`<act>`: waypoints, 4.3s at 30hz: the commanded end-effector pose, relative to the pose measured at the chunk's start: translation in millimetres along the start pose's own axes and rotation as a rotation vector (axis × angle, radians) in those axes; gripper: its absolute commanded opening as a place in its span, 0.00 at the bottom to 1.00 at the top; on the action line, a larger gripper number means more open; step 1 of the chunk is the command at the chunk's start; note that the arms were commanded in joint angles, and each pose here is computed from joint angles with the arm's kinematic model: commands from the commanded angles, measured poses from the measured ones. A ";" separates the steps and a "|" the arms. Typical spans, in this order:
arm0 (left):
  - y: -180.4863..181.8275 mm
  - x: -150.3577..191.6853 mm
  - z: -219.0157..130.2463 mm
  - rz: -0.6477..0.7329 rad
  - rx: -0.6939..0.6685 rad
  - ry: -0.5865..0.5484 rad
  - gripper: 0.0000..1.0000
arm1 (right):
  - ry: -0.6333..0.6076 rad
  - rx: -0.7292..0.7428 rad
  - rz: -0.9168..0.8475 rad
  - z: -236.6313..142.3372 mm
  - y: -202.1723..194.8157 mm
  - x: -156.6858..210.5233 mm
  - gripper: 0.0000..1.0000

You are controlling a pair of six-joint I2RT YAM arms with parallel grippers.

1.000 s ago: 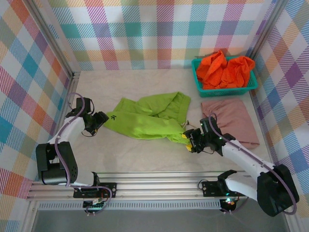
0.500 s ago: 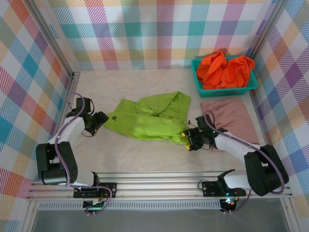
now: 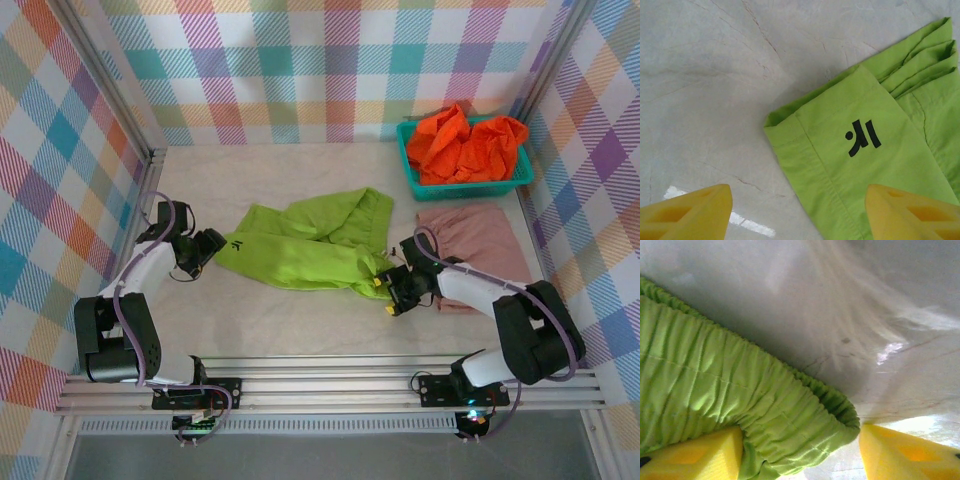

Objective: Fold and stack the shorts

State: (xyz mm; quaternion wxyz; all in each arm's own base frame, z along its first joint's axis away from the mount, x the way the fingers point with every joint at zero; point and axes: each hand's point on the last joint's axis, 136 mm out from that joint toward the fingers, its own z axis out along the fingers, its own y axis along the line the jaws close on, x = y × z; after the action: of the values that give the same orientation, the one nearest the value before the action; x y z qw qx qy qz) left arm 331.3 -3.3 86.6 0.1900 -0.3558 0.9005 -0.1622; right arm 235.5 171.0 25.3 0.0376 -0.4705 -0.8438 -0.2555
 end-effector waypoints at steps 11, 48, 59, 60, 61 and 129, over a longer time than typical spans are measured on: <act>-15.6 2.3 -3.6 0.007 0.072 0.014 0.70 | -0.045 0.077 -0.108 2.9 5.8 -12.5 0.00; 3.7 4.6 67.1 -0.061 -0.141 0.161 0.17 | -0.133 0.035 -0.285 -32.1 27.0 -15.2 0.00; -26.1 -36.6 -13.6 -0.001 -0.123 -0.028 0.00 | -0.204 -0.011 -0.404 -62.4 56.2 -15.7 0.00; -32.6 -43.8 -29.6 0.006 -0.108 -0.064 0.00 | -0.222 -0.031 -0.433 -70.9 65.2 -15.1 0.00; -40.7 -52.0 -46.7 0.014 -0.089 -0.103 0.00 | -0.240 -0.062 -0.468 -81.4 77.6 -13.3 0.00; -198.5 -186.4 -377.6 0.253 0.502 -0.950 0.00 | -0.333 -1.048 -1.321 -297.3 432.0 27.7 0.00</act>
State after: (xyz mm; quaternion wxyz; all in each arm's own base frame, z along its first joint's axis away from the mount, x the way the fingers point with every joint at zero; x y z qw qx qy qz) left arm 396.5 47.7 573.8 0.6663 -0.2421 0.6780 -0.1942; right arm 537.8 225.9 475.3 -0.4771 0.0585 -0.7158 -0.5065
